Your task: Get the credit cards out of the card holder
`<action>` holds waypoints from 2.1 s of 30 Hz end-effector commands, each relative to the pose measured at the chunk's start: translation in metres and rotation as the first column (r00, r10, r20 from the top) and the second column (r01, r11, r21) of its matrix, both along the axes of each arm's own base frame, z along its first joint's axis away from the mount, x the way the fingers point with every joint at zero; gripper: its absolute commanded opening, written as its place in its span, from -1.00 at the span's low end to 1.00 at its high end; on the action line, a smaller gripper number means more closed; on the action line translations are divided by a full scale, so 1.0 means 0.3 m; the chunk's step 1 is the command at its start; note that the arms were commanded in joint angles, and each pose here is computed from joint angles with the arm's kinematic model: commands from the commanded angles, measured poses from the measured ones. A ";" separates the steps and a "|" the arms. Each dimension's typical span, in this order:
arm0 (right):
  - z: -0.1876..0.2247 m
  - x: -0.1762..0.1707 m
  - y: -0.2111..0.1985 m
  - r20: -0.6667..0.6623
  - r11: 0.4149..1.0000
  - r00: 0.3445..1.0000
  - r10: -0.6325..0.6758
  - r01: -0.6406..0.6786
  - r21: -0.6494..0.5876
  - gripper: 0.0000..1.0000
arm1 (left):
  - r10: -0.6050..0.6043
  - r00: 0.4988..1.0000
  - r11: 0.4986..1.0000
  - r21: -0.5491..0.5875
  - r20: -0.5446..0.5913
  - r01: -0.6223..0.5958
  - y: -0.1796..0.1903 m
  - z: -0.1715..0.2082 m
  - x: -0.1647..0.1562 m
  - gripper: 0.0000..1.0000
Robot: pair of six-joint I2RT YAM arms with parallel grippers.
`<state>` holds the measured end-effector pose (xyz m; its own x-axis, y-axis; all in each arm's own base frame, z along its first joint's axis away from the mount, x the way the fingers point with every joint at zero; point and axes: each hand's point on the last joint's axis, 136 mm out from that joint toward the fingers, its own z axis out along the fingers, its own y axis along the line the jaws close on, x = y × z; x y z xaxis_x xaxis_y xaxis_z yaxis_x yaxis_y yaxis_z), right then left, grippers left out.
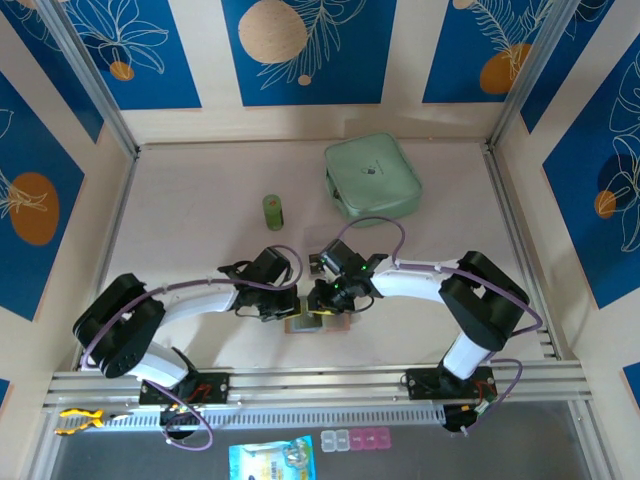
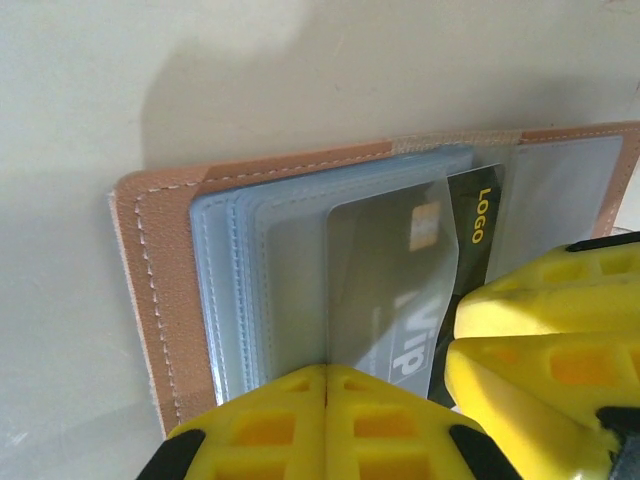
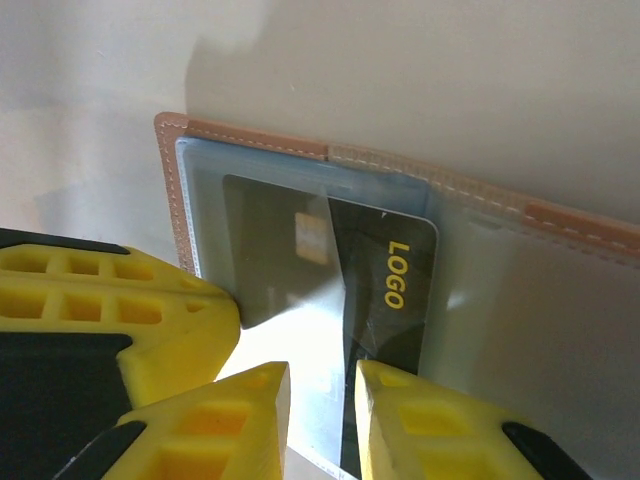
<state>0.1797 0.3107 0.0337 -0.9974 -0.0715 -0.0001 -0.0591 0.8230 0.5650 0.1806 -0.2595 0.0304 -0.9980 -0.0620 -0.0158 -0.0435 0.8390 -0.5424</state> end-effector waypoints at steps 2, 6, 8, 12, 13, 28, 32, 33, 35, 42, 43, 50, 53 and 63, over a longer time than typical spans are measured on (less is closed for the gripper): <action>-0.038 -0.020 -0.049 -0.031 0.997 0.999 -0.018 0.015 -0.069 -0.48 | -0.004 1.000 1.000 0.026 -0.016 0.004 0.017 -0.012 -0.012 -0.95; -0.017 -0.011 -0.048 -0.011 0.998 1.000 -0.018 0.018 -0.062 -0.49 | -0.007 1.000 1.000 0.021 -0.011 0.007 0.013 -0.002 -0.009 -0.95; -0.007 -0.006 -0.046 0.001 0.998 1.000 -0.015 0.015 -0.060 -0.49 | -0.006 1.000 1.000 0.016 -0.010 0.006 0.009 0.003 -0.007 -0.95; 0.015 -0.006 -0.031 0.004 0.999 1.000 0.000 0.000 -0.035 -0.49 | -0.001 1.000 1.000 -0.004 -0.005 0.001 -0.003 0.018 -0.003 -0.94; 0.023 -0.006 -0.028 0.006 1.000 1.000 0.000 0.000 -0.027 -0.49 | -0.001 1.000 1.000 -0.008 -0.002 0.001 -0.005 0.022 -0.001 -0.93; 0.044 0.005 -0.069 0.018 0.999 0.999 -0.037 0.037 -0.013 -0.49 | -0.031 0.999 0.999 -0.008 -0.012 0.031 -0.041 0.021 -0.011 -1.00; 0.033 0.007 -0.072 0.009 0.999 0.999 -0.040 0.040 -0.010 -0.49 | -0.026 1.000 0.999 0.021 -0.010 0.026 -0.021 0.012 -0.014 -1.00; 0.030 0.005 -0.070 0.005 0.999 0.999 -0.039 0.039 -0.008 -0.49 | -0.026 1.000 0.999 0.025 -0.012 0.026 -0.017 0.010 -0.016 -1.00; 0.024 0.007 -0.067 -0.001 0.999 0.999 -0.040 0.040 -0.005 -0.48 | -0.027 1.000 0.999 0.029 -0.015 0.027 -0.014 0.003 -0.019 -1.00; -0.004 0.003 -0.066 -0.021 0.999 0.999 -0.035 0.035 -0.011 -0.48 | -0.017 0.999 0.999 0.038 -0.028 0.019 -0.008 -0.016 -0.025 -1.00; -0.010 0.000 -0.067 -0.025 0.999 0.999 -0.034 0.034 -0.012 -0.49 | -0.018 0.999 0.999 0.040 -0.031 0.019 -0.006 -0.019 -0.027 -1.00; -0.022 -0.006 -0.063 -0.040 0.999 0.999 -0.034 0.034 -0.004 -0.49 | -0.008 0.999 0.998 0.055 -0.037 0.010 0.010 -0.029 -0.036 -1.00; -0.025 -0.009 -0.061 -0.049 0.999 0.998 -0.036 0.036 0.005 -0.49 | -0.006 0.999 0.998 0.061 -0.042 0.009 0.016 -0.035 -0.041 -1.00; -0.001 -0.011 -0.030 -0.074 0.997 0.997 -0.035 0.040 0.066 -0.48 | -0.005 0.999 0.998 0.067 -0.048 0.008 0.019 -0.044 -0.044 -1.00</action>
<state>0.1816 0.2970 0.0320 -0.9990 -0.0313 0.0309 -0.0071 0.8075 0.5898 0.1763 -0.2643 0.0298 -0.9990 -0.0435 -0.0042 -0.0347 0.8478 -0.5291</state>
